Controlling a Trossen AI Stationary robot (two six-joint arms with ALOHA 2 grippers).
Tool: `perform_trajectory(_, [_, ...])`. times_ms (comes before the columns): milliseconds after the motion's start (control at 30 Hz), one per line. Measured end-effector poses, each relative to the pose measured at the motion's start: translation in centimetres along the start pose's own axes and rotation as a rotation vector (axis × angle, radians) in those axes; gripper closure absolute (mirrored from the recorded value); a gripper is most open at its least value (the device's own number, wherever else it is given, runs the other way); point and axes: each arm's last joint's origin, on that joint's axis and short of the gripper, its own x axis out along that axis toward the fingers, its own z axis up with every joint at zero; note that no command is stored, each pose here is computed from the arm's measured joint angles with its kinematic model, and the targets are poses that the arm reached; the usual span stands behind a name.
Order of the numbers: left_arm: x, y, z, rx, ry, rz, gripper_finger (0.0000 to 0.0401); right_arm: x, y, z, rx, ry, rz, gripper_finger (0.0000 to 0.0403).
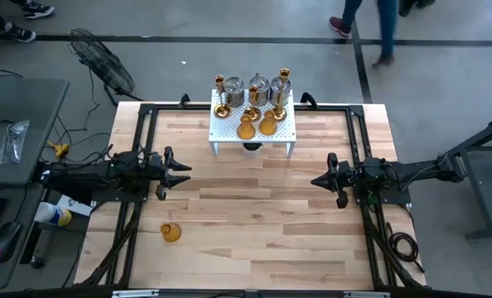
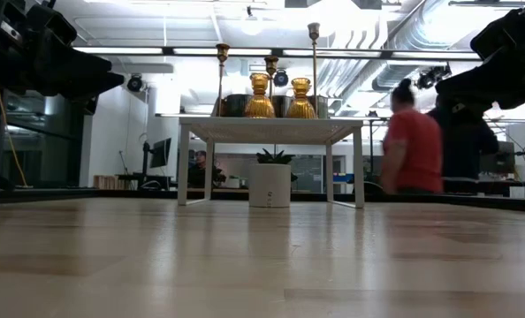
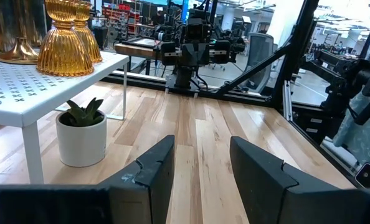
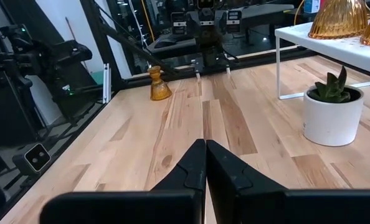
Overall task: Pick & Place candle stick holders
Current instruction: Put the gold candle holder on the shelf
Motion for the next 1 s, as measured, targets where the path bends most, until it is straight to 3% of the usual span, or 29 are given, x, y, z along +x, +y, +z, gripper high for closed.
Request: perform_trajectory(1000, [-0.02,-0.04,0.08,-0.016,-0.001,-0.008,0.0249,0.0,0.0,0.01,0.0,-0.001,0.0,0.04])
